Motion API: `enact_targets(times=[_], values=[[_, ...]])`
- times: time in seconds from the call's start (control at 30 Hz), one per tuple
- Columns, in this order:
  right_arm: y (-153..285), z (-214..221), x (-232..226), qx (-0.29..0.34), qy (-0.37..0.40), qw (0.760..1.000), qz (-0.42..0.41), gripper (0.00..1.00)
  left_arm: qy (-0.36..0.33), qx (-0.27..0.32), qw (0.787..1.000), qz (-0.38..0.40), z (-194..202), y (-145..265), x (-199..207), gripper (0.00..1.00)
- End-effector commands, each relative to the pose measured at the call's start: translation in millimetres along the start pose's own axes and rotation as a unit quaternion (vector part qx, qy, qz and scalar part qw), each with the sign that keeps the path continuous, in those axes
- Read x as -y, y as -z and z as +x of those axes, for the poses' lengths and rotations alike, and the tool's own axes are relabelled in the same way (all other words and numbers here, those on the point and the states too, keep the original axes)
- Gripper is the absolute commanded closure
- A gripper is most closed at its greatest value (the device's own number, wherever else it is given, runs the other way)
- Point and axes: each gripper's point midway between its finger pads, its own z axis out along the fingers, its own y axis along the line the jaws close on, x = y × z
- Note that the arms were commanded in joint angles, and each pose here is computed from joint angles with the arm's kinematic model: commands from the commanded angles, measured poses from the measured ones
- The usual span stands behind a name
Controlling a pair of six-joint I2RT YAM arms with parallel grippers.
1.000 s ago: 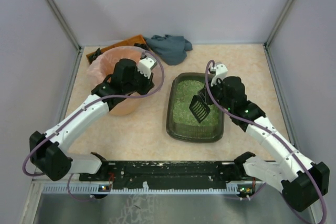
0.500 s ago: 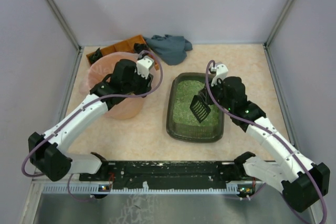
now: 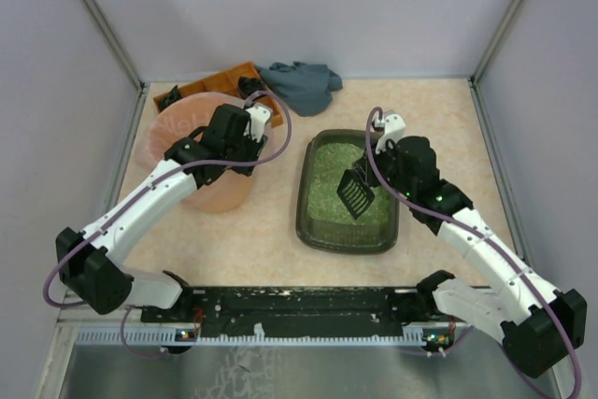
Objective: Clean the litter box
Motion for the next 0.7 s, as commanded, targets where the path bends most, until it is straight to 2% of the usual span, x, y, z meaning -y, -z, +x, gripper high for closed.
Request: enact_targets(times=[0.0,0.23,0.33,0.53,0.67], values=[[1.0,-17.0,-2.1,0.03,0.0,1.0,-0.006,1.0,-0.006,-0.044,0.998,-0.034,11.3,3.5,-12.4,0.6],[-0.1,-16.8,-2.8,0.029,-0.001,1.0,-0.008,1.0,-0.013,-0.014,0.999,-0.03,-6.2,10.5,-13.3,0.98],[-0.2,-15.4,-2.7,0.028,-0.001,1.0,-0.008,1.0,-0.018,0.013,1.0,-0.017,-18.5,16.1,-10.6,1.0],[-0.2,-13.3,-2.3,0.028,-0.004,1.0,-0.007,1.0,-0.035,0.093,0.992,0.08,-49.6,30.8,20.9,1.0],[-1.0,-11.7,-2.1,0.027,-0.004,1.0,-0.007,1.0,-0.044,0.123,0.984,0.119,-63.1,33.7,34.8,1.0]])
